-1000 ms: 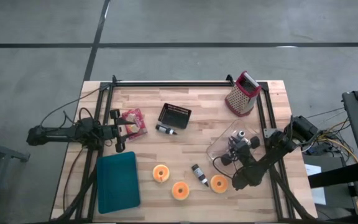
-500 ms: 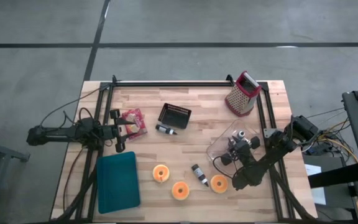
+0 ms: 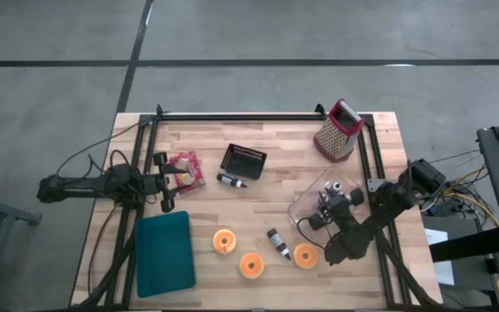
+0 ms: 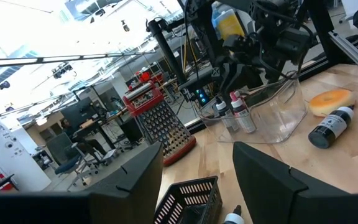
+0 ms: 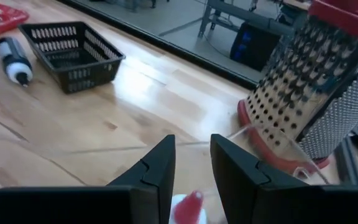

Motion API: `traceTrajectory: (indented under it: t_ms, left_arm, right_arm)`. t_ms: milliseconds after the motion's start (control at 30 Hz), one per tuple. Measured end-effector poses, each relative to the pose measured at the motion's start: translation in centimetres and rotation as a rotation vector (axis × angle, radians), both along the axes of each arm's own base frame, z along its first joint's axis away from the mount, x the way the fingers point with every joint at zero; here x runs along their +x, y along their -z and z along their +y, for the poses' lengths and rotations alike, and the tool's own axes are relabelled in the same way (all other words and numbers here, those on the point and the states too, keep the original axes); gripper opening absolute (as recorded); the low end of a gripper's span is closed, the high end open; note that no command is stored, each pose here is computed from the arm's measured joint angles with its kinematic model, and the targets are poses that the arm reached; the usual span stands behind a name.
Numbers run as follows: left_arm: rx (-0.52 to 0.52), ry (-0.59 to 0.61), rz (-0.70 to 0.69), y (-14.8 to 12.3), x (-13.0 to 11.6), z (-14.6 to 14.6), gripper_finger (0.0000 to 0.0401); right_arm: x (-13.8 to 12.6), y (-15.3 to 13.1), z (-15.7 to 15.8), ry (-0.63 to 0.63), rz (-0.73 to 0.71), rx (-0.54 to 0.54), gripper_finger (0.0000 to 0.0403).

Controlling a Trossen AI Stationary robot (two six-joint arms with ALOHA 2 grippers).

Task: Pick & Place Food Item
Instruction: Put the bottom black food coloring bottle into the transparent bin

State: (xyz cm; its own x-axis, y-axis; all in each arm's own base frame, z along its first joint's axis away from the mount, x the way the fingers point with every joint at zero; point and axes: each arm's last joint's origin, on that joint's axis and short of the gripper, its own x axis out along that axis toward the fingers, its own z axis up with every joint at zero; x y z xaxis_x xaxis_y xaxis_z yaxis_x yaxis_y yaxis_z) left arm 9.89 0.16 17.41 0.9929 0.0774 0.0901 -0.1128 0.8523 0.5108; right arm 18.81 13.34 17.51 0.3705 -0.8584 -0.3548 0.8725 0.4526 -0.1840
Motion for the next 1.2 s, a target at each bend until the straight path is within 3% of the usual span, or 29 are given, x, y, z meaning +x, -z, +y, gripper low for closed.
traceTrajectory:
  t_ms: [233, 533, 700, 900, 1033, 1200]
  left_arm:
    - [0.0, 0.0, 0.0, 0.0, 0.0, 0.0, 0.02]
    - [0.0, 0.0, 0.0, 0.0, 0.0, 0.0, 0.02]
    - [0.0, 0.0, 0.0, 0.0, 0.0, 0.0, 0.02]
    - [0.0, 0.0, -0.001, 0.0, 0.0, 0.0, 0.02]
    - [0.0, 0.0, 0.0, 0.0, 0.0, 0.0, 0.02]
    - [0.0, 0.0, 0.0, 0.0, 0.0, 0.0, 0.02]
  right_arm:
    - [0.6, -2.8, 0.5, -0.022, 0.015, 0.013, 0.01]
    - [2.0, -10.1, -0.1, -0.105, 0.02, 0.099, 0.0097]
    - [4.2, -14.8, -0.7, -0.161, 0.126, 0.217, 0.0084]
    - [7.3, -18.9, -1.1, -0.309, 0.056, 0.408, 0.007]
    - [8.5, -19.1, 0.1, -0.458, 0.028, 0.372, 0.0068]
    - [9.4, -16.0, 3.4, -0.517, 0.007, 0.24, 0.0068]
